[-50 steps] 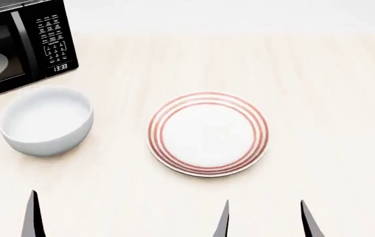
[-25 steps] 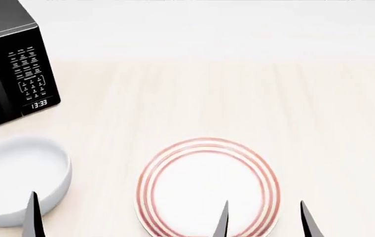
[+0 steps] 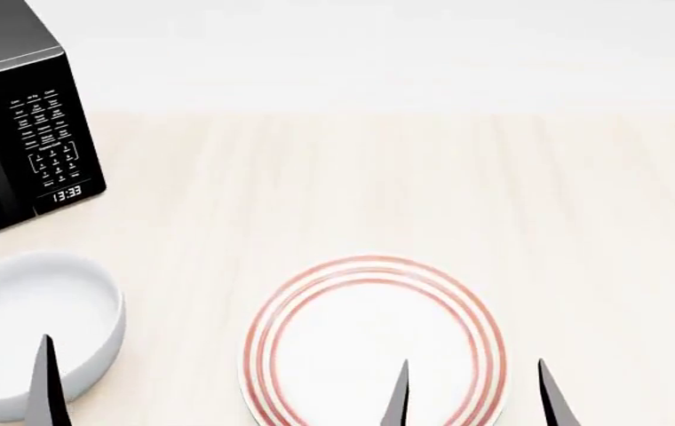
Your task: Pick up the white bowl and put it on the plate.
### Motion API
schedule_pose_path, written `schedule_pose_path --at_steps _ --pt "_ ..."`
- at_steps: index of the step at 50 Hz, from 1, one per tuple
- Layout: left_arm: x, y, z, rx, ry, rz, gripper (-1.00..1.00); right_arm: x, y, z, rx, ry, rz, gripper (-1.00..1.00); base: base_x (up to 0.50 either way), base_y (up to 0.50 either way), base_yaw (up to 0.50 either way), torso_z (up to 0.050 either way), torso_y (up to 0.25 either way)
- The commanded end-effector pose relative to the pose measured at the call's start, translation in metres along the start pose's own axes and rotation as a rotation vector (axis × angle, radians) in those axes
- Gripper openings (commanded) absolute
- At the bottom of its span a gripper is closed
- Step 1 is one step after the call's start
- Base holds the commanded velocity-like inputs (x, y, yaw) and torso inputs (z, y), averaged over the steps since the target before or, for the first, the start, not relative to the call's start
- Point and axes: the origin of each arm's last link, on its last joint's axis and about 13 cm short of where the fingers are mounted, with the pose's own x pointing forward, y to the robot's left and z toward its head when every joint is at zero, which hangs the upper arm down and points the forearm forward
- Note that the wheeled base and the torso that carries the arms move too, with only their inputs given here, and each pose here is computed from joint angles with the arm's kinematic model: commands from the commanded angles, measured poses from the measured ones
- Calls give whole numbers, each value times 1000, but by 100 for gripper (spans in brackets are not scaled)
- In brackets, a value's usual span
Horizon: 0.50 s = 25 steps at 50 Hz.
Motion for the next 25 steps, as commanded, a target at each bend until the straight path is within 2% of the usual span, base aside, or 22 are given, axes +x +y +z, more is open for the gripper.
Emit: schedule_pose_path --at_steps 1,9,12,14,16,17,18,25 --pt "4 6 18 39 5 16 100 -1 1 -1 0 0 3 100 0 0 0 0 0" --pt "23 27 45 107 13 55 100 0 1 -3 -1 4 4 100 0 0 0 0 0" --pt "33 35 51 155 11 63 100 0 2 -4 -1 7 5 100 0 0 0 0 0" --pt "39 38 54 151 13 68 100 0 2 -4 -1 9 6 100 0 0 0 0 0" --pt "46 42 61 77 24 38 100 0 3 -5 3 11 14 100 0 0 0 0 0" --pt "48 43 63 87 28 40 100 -1 3 -5 1 12 16 100 0 0 0 0 0" --pt "52 45 64 46 60 25 100 -2 4 -6 1 15 18 100 0 0 0 0 0" --pt "77 72 65 40 130 70 100 -3 7 -7 -2 16 28 100 0 0 0 0 0"
